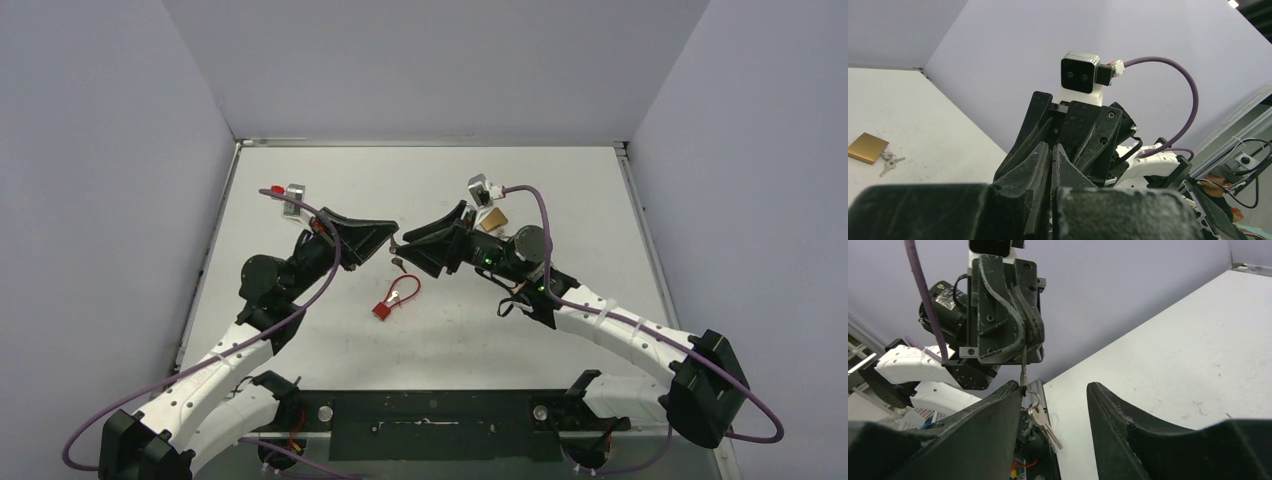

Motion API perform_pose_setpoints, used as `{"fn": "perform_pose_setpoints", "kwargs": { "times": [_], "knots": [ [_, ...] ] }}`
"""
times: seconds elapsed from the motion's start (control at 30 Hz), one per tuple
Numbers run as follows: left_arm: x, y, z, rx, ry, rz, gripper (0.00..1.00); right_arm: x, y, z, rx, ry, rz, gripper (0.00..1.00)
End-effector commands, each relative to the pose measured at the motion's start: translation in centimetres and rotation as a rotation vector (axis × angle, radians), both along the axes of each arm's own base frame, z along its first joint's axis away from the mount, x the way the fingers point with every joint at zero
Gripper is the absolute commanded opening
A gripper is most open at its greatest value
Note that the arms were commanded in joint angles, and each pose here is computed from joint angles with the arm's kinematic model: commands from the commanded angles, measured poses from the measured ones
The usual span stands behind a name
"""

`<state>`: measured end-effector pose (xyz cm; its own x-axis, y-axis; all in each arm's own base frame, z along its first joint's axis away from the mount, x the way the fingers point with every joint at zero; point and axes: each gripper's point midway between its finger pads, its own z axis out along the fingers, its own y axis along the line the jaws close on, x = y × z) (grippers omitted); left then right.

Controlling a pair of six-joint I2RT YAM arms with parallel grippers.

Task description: Unlock with the key

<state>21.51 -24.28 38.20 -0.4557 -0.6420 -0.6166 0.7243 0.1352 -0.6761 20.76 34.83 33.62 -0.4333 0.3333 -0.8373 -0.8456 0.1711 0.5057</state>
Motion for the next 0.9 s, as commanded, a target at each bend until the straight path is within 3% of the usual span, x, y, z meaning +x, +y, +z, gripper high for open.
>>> {"fn": "perform_pose_setpoints", "kwargs": {
  "times": [0.0, 0.13, 0.37, 0.57, 0.7, 0.87],
  "knots": [
    [-1.8, 0.8, 4.3, -0.097, -0.105, -0.028, 0.0, -1.6, 0.5, 4.6, 0.103, -0.092, 0.069, 0.47],
    [-1.9, 0.8, 4.1, -0.099, -0.111, -0.03, 0.0, -1.9, 0.8, 4.9, 0.122, -0.084, 0.087, 0.34],
    [-1.9, 0.9, 4.0, -0.108, -0.11, -0.03, 0.0, -2.0, 1.1, 5.0, 0.139, -0.059, 0.111, 0.26],
    [-2.1, 1.1, 4.0, -0.111, -0.114, -0.026, 0.0, -2.2, 1.3, 5.1, 0.139, -0.058, 0.128, 0.0],
    [-1.9, 1.1, 3.6, -0.095, -0.101, -0.017, 0.0, -2.0, 1.1, 5.0, 0.123, -0.062, 0.118, 0.0],
    [-1.5, 1.2, 2.3, -0.025, -0.059, 0.022, 0.34, -2.3, 1.0, 4.4, 0.057, -0.078, 0.135, 0.0]
  ]
}}
